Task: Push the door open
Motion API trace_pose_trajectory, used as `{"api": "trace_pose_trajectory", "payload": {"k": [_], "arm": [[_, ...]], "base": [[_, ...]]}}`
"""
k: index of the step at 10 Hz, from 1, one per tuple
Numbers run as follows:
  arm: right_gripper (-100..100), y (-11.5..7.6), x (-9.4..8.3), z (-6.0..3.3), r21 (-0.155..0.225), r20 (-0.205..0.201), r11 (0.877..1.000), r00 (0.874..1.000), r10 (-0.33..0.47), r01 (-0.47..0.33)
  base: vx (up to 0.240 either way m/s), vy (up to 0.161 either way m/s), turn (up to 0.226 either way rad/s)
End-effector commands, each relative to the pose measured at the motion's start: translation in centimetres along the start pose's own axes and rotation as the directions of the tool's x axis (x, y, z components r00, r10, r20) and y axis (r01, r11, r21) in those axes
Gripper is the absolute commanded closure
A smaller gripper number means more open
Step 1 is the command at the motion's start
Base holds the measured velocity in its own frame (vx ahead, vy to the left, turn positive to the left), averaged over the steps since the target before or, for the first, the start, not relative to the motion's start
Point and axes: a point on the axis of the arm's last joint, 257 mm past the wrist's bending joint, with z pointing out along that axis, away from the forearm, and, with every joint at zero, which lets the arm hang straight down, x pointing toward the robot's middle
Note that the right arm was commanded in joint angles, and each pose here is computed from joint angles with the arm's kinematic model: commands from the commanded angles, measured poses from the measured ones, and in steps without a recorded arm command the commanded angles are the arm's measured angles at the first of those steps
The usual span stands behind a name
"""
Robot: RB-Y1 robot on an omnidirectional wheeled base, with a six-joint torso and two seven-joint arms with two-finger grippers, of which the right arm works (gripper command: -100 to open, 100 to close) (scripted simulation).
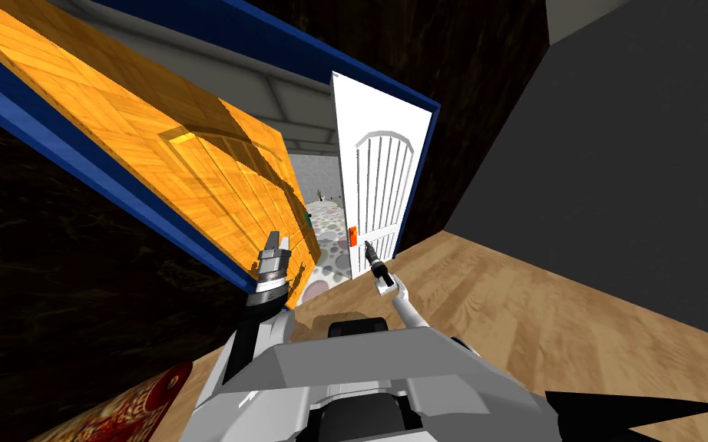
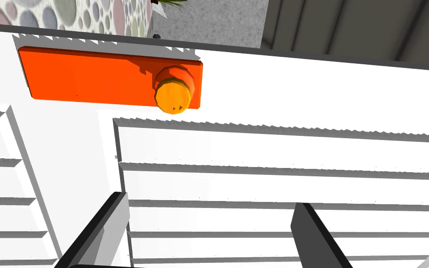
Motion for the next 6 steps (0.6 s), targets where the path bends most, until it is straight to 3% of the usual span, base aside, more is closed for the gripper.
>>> {"api": "trace_pose_trajectory", "payload": {"k": [1,6], "arm": [[-100,-1.0,1.0,0.54,0.027,-0.014,1.000,1.000,0.008,-0.008],[-100,-2.8,2.8,1.42,0.081,-0.043,0.996,0.999,0.024,-0.021]], "base": [[0.126,-0.098,0.106],[0.092,-0.059,0.064]]}}
